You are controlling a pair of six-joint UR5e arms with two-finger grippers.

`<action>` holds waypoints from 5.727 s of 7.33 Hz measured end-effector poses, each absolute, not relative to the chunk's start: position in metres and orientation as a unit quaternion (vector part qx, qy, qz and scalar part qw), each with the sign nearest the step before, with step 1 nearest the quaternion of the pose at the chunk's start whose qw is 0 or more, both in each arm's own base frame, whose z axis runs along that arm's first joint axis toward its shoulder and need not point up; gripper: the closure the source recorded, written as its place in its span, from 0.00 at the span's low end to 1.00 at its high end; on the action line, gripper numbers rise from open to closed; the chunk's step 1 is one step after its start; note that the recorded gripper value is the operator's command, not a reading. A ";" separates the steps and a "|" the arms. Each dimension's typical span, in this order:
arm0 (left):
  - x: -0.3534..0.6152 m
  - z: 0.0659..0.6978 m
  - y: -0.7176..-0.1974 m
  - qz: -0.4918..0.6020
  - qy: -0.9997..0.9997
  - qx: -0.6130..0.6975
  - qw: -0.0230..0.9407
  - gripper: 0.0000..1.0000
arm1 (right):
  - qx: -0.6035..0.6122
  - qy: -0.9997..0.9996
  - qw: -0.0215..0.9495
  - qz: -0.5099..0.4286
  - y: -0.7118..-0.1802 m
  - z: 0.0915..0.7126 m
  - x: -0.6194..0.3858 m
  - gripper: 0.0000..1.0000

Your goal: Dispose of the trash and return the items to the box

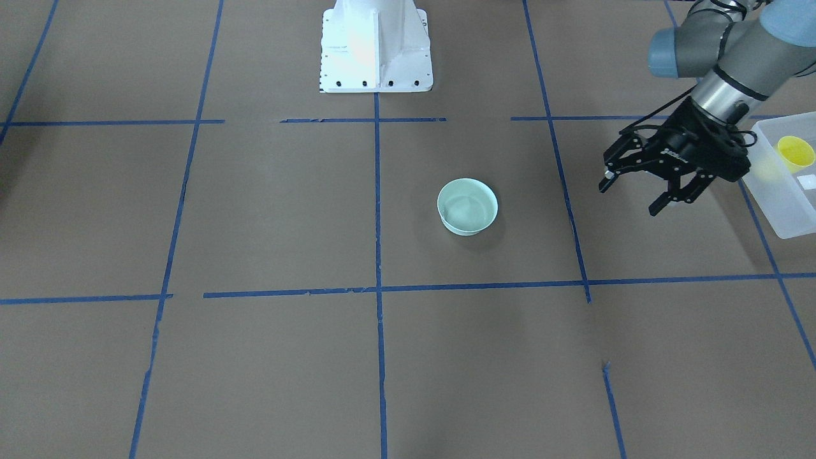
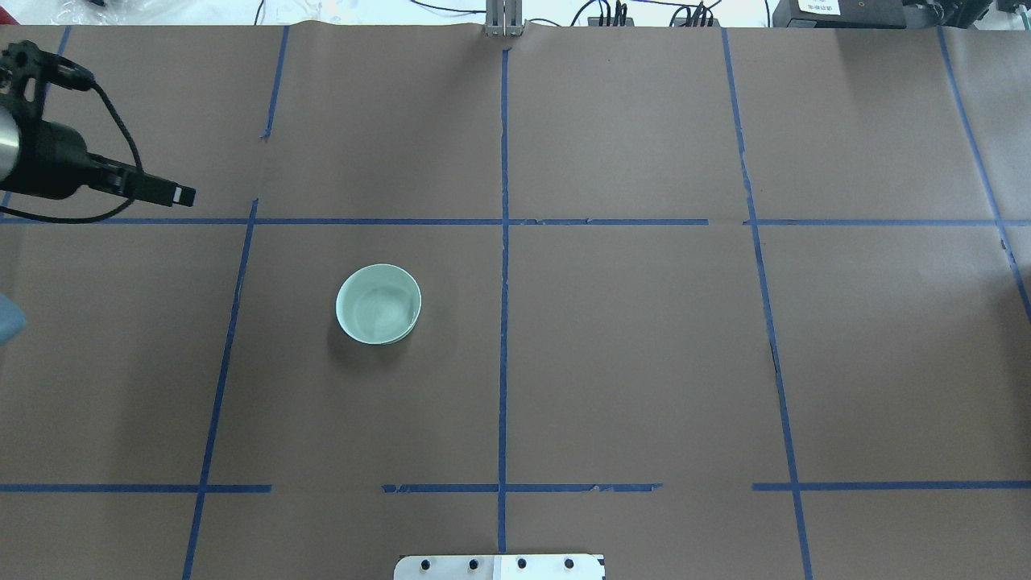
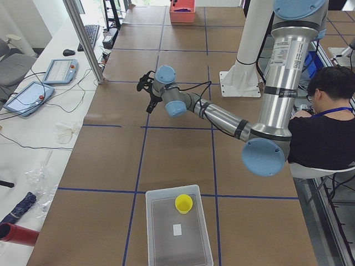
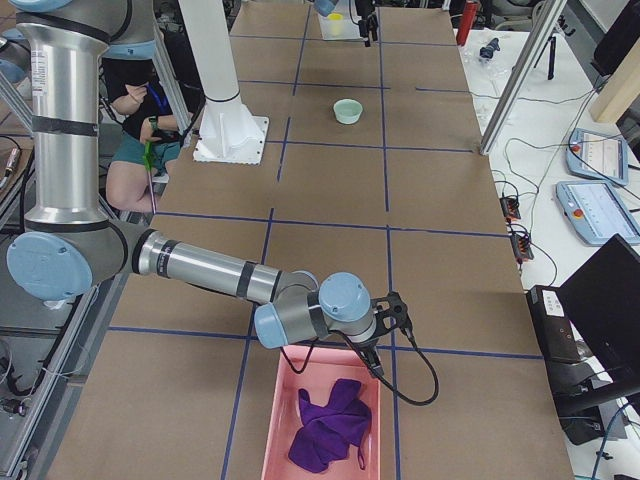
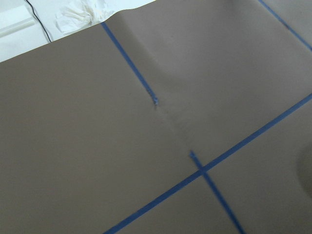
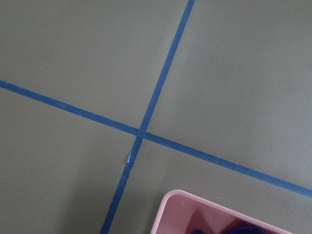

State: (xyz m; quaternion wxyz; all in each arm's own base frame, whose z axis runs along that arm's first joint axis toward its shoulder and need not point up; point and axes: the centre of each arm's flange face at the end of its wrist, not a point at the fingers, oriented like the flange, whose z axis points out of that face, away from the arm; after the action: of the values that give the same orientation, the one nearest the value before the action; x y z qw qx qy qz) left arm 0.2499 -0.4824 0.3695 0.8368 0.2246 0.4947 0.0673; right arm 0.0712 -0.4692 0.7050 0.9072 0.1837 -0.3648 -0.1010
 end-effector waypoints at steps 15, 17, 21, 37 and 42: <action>0.315 0.339 -0.460 0.051 0.439 0.211 0.872 1.00 | 0.193 -0.363 0.905 -0.107 -0.459 0.712 0.069 0.00; 0.180 0.389 -0.497 0.138 0.395 0.255 0.871 1.00 | 0.194 -0.362 0.905 -0.108 -0.460 0.711 0.069 0.00; -0.044 0.525 -0.511 0.276 0.252 0.269 0.888 1.00 | 0.195 -0.363 0.905 -0.108 -0.461 0.710 0.069 0.00; -0.102 0.738 -0.382 0.199 0.287 0.304 0.886 0.00 | 0.177 -0.372 0.909 -0.059 -0.462 0.706 0.070 0.00; -0.087 0.564 -0.444 0.118 0.321 0.222 0.913 0.00 | 0.158 -0.388 0.907 -0.038 -0.460 0.704 0.065 0.00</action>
State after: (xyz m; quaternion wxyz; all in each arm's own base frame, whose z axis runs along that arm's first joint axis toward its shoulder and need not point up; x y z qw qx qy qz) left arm -0.0872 -0.4439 0.5639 0.9128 0.2223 0.3215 0.1185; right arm 0.0647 -0.4596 0.7040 0.9071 0.1580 -0.3883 -0.0381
